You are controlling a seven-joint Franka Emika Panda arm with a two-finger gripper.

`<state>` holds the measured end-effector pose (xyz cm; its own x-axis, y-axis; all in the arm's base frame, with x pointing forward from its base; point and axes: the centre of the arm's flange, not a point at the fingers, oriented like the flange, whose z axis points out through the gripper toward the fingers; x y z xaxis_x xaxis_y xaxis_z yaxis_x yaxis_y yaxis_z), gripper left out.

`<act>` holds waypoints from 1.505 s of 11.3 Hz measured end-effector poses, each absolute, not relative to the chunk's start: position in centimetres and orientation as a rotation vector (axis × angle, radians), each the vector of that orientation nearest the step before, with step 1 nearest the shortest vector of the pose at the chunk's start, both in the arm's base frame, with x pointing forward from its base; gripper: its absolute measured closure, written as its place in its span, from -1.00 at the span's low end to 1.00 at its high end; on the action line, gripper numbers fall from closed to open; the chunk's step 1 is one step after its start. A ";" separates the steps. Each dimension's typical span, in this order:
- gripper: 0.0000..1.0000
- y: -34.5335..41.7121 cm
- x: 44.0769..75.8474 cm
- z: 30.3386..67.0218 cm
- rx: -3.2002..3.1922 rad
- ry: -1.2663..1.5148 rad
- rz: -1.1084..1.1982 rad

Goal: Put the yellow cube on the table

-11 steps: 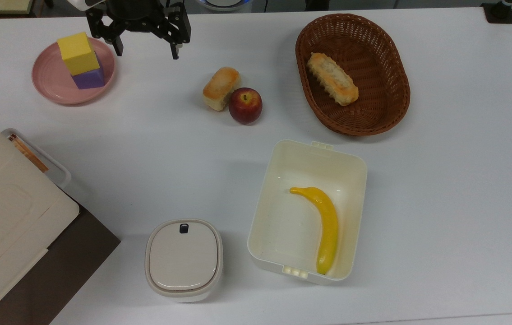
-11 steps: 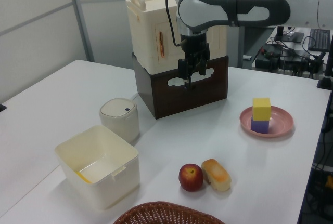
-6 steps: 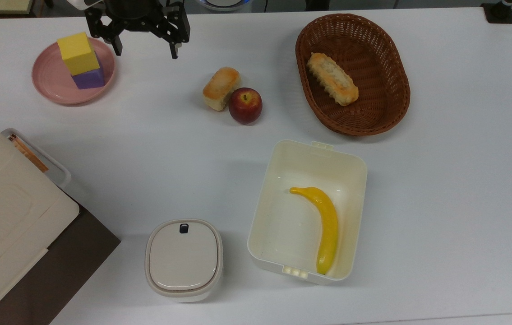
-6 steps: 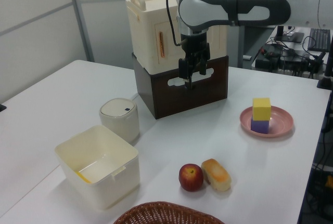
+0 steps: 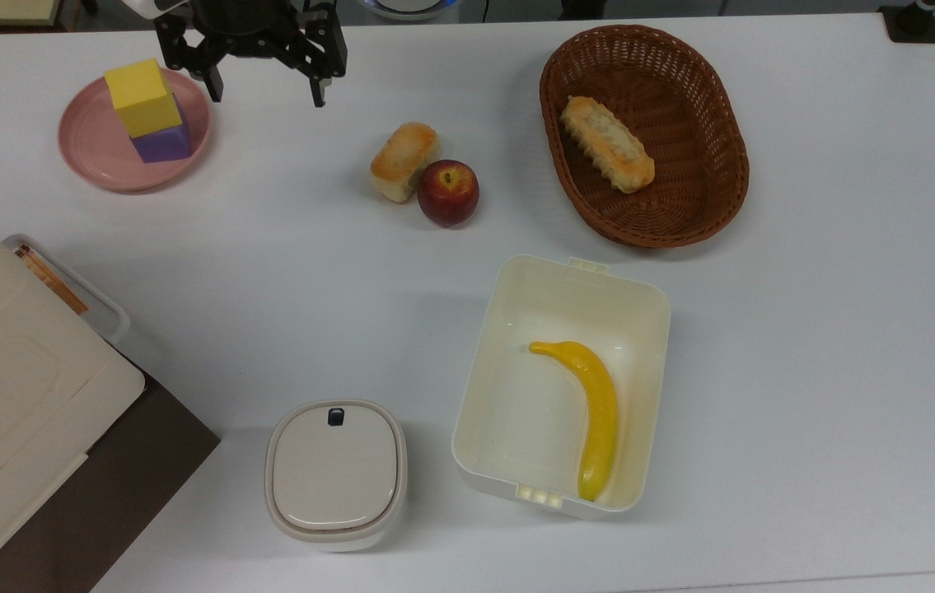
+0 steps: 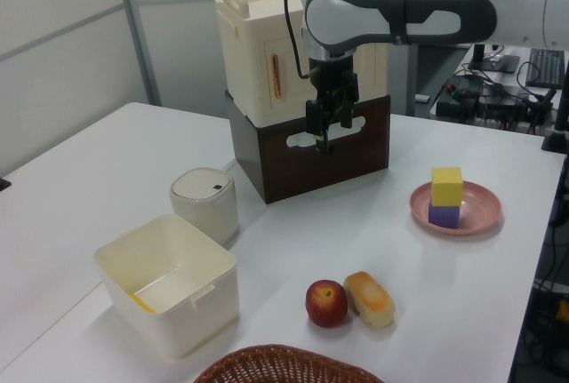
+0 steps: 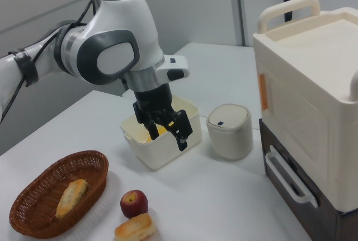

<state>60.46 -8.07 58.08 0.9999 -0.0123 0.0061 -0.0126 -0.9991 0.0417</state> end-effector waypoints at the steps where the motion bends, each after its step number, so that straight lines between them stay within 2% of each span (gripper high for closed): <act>1: -1.00 -8.1 60.5 58.1 3.100 -0.019 0.009; 17: -1.00 -8.0 60.4 58.2 3.100 0.016 0.010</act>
